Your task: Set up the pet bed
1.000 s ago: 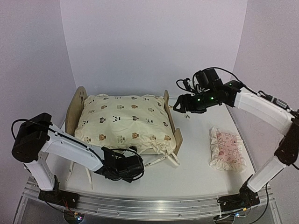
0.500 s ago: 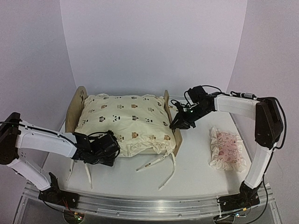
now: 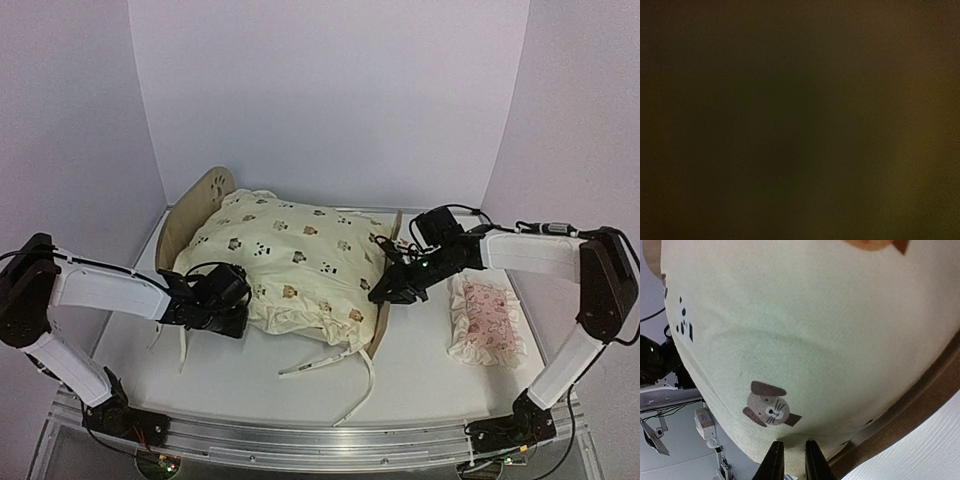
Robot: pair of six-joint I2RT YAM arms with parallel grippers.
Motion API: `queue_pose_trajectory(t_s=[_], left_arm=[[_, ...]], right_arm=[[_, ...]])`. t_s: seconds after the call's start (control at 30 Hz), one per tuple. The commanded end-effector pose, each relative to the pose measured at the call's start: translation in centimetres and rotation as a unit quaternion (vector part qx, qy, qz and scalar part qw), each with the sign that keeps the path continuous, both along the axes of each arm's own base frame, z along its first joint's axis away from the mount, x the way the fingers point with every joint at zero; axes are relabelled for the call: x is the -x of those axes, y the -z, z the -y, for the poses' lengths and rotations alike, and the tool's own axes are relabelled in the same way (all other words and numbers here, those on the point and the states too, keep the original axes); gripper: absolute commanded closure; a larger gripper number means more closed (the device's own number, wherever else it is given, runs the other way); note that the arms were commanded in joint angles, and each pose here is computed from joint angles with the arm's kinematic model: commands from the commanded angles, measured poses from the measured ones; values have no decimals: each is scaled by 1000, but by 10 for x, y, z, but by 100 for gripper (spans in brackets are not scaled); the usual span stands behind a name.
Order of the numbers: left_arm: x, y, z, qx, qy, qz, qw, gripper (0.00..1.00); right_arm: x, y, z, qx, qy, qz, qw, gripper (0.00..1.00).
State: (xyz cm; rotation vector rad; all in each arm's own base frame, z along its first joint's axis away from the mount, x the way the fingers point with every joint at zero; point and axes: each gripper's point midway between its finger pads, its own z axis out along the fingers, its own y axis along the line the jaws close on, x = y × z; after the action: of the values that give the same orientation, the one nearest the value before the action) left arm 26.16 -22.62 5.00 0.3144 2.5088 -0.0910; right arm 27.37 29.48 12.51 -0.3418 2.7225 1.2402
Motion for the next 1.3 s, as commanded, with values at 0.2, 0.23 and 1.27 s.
queue_pose_trajectory(t_s=[0.2, 0.23, 1.27], left_arm=[[-64, -31, 57, 60, 30, 41, 997, 67], [-67, -31, 60, 60, 32, 41, 997, 67], [-78, -83, 32, 64, 6, 48, 997, 67]], right_arm=[[100, -5, -43, 23, -34, 24, 999, 87], [100, -10, -46, 16, -19, 27, 999, 86], [70, -111, -52, -46, 71, 189, 978, 2]])
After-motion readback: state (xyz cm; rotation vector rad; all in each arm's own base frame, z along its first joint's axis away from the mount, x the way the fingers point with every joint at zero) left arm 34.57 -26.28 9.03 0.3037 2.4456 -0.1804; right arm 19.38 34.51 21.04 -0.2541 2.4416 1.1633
